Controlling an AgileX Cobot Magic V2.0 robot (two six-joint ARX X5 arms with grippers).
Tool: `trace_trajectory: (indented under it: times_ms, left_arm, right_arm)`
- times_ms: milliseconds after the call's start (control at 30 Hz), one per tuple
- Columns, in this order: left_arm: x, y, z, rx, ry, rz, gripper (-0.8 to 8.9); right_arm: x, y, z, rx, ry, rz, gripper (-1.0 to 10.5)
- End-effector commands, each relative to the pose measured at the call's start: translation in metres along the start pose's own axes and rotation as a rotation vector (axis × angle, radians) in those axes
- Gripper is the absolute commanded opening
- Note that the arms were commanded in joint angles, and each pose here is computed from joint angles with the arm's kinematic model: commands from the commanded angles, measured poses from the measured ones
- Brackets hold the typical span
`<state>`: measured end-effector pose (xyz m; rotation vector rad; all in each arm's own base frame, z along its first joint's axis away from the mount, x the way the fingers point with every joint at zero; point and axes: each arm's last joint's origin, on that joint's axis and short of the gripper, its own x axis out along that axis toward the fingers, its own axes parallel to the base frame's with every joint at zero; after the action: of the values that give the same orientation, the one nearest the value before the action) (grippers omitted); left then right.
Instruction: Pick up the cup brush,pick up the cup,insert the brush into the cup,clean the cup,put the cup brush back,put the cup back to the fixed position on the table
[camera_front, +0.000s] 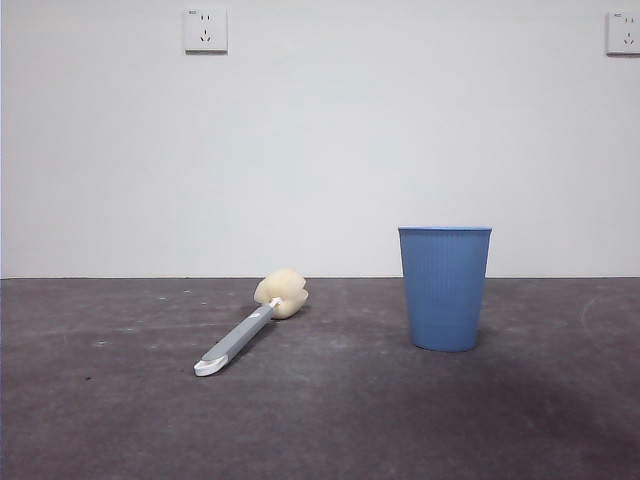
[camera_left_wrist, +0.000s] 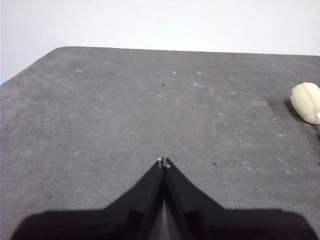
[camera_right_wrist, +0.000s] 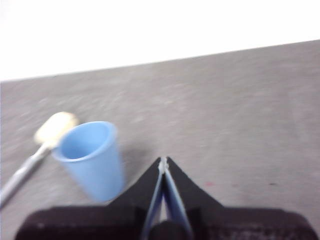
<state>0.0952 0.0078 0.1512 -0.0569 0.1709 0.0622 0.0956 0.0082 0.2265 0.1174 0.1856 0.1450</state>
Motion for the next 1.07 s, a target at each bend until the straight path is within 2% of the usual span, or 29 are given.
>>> trace_trajectory:
  times_ms: [33,233,500,1067]
  left_arm:
    - [0.001,0.001,-0.004,-0.007,0.009,0.006,-0.03]
    - [0.001,0.001,-0.004,-0.007,0.009,0.006,-0.03]
    - [0.001,0.001,-0.004,-0.007,0.009,0.006,-0.03]
    - [0.001,0.001,-0.004,-0.007,0.008,0.006,-0.03]
  right_arm:
    - [0.002,-0.006,-0.023,-0.009,-0.059,-0.026,0.0]
    - [0.006,-0.012,-0.051,0.001,-0.080,-0.046,0.0]
    - [0.013,-0.015,-0.076,0.013,-0.013,-0.055,0.0]
    - [0.013,-0.015,-0.076,0.017,-0.011,-0.057,0.0]
